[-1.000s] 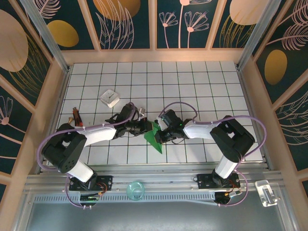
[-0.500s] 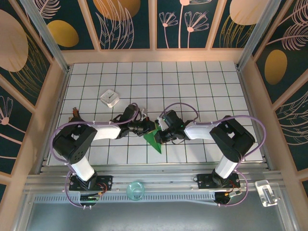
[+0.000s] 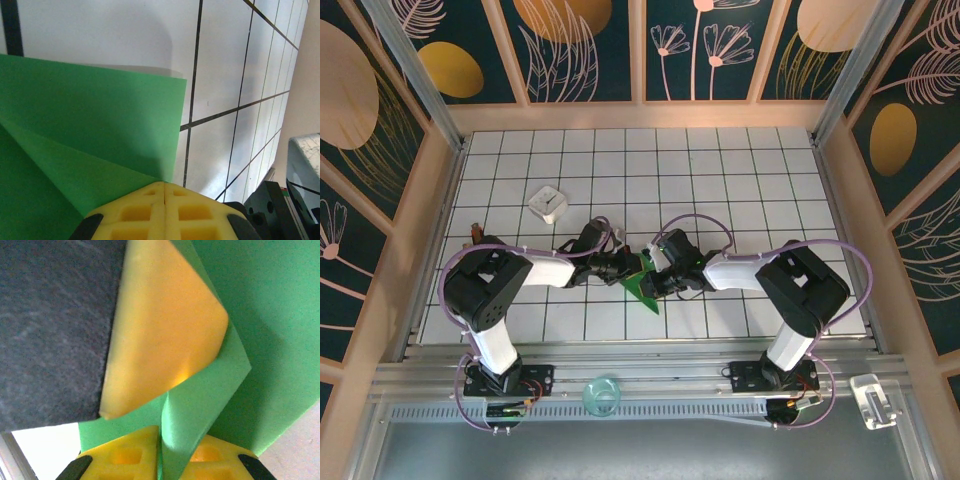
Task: Fold a paper plane with a square sheet of paper (pick it up from the middle)
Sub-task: Perform the fourth fold on the wing at the bottom-center of the table.
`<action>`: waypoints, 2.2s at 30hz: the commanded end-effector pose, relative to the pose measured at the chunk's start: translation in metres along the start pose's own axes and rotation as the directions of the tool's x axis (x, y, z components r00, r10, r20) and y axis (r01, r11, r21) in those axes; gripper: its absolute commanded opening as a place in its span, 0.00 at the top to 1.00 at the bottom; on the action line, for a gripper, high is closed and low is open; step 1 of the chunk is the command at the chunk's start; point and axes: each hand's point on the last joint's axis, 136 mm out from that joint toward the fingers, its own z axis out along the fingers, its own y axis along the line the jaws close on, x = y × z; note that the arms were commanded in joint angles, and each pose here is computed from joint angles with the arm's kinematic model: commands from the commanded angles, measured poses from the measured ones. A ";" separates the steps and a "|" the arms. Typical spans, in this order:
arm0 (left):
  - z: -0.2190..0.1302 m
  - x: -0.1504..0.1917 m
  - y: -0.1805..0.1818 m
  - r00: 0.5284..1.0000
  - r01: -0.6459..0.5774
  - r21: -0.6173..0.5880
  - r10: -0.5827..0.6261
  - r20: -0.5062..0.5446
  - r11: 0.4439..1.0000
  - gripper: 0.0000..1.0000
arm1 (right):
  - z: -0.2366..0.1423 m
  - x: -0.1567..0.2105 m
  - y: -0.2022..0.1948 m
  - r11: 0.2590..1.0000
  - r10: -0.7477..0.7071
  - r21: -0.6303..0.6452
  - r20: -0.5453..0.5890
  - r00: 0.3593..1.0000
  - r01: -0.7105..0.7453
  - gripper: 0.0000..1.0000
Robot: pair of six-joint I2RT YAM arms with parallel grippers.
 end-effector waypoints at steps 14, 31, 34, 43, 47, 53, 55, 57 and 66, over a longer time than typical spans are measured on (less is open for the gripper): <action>-0.010 -0.002 -0.011 0.999 -0.016 0.076 0.013 0.040 0.997 0.84 | -0.015 0.000 -0.024 0.976 -0.034 0.218 0.050 0.998 0.022 0.93; -0.037 -0.028 -0.045 0.988 -0.061 0.101 0.045 0.150 0.993 0.72 | -0.033 -0.021 -0.024 0.928 -0.206 0.355 0.223 0.953 0.118 0.90; -0.034 -0.025 -0.042 0.990 -0.044 0.114 0.028 0.137 0.993 0.72 | -0.029 -0.015 -0.026 0.929 -0.203 0.351 0.218 0.955 0.117 0.86; -0.031 -0.010 -0.038 0.994 -0.030 0.130 0.016 0.108 0.991 0.72 | -0.032 -0.010 -0.016 0.955 -0.161 0.283 0.251 0.955 0.087 0.79; -0.031 -0.007 -0.034 0.995 -0.025 0.124 0.013 0.103 0.992 0.72 | -0.032 -0.010 -0.009 0.967 -0.143 0.240 0.247 0.958 0.083 0.78; -0.035 -0.005 -0.037 0.994 -0.038 0.121 0.025 0.103 0.992 0.72 | -0.029 -0.007 -0.013 0.974 -0.113 0.218 0.235 0.965 0.061 0.84; -0.037 -0.004 -0.037 0.994 -0.037 0.122 0.025 0.102 0.992 0.72 | -0.026 -0.005 -0.016 0.976 -0.093 0.212 0.231 0.968 0.043 0.88; -0.040 -0.003 -0.037 0.994 -0.034 0.122 0.022 0.106 0.992 0.72 | -0.024 -0.002 -0.017 0.982 -0.067 0.185 0.231 0.971 0.023 0.91; -0.043 0.014 -0.032 0.996 -0.017 0.115 0.006 0.091 0.993 0.76 | -0.014 0.013 -0.018 0.993 0.022 0.105 0.216 0.976 -0.046 0.92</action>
